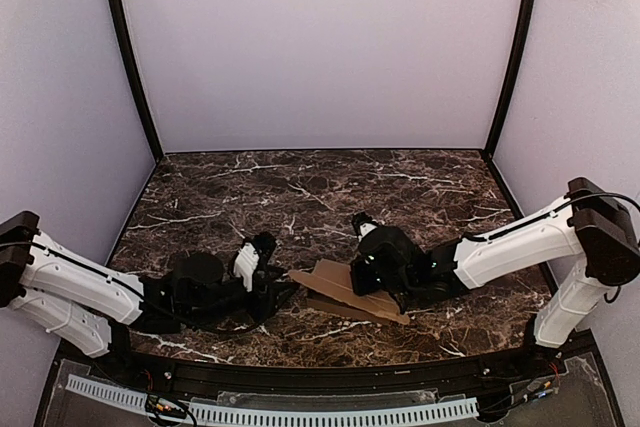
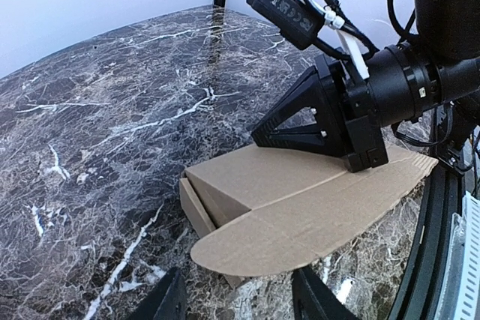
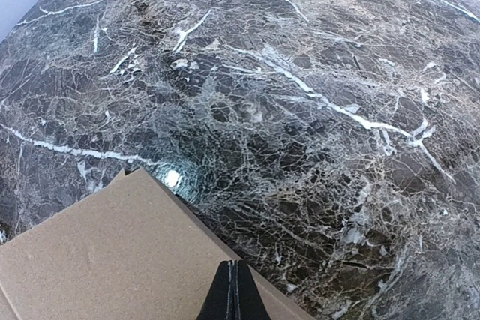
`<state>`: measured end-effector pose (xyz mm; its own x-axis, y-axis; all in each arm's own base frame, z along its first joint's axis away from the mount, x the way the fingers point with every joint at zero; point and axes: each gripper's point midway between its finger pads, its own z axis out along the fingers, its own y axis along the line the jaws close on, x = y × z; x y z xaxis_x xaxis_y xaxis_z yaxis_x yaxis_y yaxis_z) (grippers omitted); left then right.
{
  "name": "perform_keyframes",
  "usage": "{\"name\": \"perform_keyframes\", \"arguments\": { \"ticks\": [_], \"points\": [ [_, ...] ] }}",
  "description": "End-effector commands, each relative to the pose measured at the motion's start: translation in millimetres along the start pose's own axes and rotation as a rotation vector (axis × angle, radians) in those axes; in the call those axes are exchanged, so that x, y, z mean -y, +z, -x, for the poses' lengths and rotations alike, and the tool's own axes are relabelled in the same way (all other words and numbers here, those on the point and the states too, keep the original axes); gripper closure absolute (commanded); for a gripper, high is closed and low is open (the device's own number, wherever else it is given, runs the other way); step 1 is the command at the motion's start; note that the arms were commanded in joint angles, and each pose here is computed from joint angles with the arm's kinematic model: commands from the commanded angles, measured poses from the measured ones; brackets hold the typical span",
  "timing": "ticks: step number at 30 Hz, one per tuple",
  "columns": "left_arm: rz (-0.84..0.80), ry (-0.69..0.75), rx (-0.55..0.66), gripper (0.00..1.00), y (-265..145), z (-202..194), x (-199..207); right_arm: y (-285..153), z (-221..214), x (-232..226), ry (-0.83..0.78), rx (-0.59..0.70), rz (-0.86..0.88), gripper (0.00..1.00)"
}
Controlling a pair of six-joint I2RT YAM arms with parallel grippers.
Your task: Fold the paper box
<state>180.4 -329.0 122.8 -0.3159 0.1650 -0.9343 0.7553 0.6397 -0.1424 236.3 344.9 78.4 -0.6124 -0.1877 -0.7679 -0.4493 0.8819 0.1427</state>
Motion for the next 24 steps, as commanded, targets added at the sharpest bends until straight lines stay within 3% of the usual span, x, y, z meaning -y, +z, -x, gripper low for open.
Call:
{"name": "perform_keyframes", "arguments": {
  "ticks": [1, 15, 24],
  "points": [
    [0.014, 0.007, -0.061, 0.52, -9.3, 7.4, 1.0, 5.4, -26.1, 10.0, -0.042, -0.05, -0.042, 1.0],
    [0.044, -0.004, -0.103, 0.48, -0.3, 69.2, 7.6, 0.7, -23.1, 6.2, -0.064, -0.037, -0.037, 1.0],
    [-0.111, -0.383, -0.33, 0.44, 22.1, 49.2, -5.6, -0.8, -22.7, 8.4, -0.074, -0.037, -0.048, 1.0]
  ]
}}
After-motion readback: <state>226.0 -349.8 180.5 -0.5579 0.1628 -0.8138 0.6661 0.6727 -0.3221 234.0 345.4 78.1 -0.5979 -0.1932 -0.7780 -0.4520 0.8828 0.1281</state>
